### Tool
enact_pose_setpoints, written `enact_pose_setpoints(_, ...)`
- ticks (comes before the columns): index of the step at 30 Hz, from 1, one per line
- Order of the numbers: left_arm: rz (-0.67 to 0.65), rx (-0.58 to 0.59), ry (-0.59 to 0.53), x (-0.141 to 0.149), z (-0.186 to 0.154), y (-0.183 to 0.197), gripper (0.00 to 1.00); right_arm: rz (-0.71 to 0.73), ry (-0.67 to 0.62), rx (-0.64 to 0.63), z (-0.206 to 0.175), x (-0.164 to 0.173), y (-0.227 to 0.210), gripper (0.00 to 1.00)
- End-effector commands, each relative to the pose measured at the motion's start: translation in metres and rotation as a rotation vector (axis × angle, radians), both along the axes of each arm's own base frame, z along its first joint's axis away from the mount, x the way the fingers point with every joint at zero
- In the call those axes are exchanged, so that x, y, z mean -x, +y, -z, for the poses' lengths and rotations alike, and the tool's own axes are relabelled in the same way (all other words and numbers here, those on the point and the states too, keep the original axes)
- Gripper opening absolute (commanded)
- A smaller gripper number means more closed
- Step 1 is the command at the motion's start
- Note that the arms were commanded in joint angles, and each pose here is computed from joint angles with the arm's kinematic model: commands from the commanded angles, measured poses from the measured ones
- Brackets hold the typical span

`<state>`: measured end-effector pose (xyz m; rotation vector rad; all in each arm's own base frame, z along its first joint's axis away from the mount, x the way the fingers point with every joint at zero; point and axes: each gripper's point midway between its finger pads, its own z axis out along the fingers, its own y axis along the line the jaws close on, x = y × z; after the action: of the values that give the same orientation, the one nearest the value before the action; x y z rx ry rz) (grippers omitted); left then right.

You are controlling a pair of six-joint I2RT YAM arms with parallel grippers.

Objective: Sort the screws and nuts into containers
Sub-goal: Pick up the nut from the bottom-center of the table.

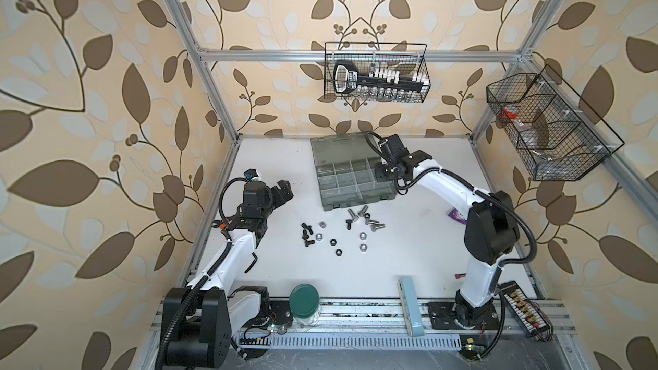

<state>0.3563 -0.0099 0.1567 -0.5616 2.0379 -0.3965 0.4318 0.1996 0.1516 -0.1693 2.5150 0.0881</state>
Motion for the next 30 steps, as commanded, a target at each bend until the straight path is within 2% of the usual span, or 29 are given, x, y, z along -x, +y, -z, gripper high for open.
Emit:
enact_pose_setpoints(1, -0.020, -0.009, -0.057, -0.007, -0.022, 0.006, 0.99, -0.001, 0.042, 0.034, 0.016, 0.036, 0.003, 0.40)
enact_pose_setpoints(8, -0.020, -0.007, -0.052, -0.007, -0.019, 0.005, 0.99, -0.074, 0.130, 0.055, 0.044, 0.120, 0.032, 0.40)
enact_pose_setpoints(14, -0.020, -0.003, -0.055, -0.007, -0.020, 0.005, 0.99, -0.137, 0.234, 0.081, 0.066, 0.172, 0.057, 0.45)
enact_pose_setpoints(22, -0.022, -0.003, -0.048, -0.005, -0.017, 0.005, 0.99, -0.217, 0.390, 0.099, 0.098, 0.207, 0.067, 0.48)
enact_pose_setpoints(30, -0.024, -0.004, -0.046, -0.005, -0.016, 0.006, 0.99, -0.261, 0.451, 0.136, 0.120, 0.217, 0.070, 0.48)
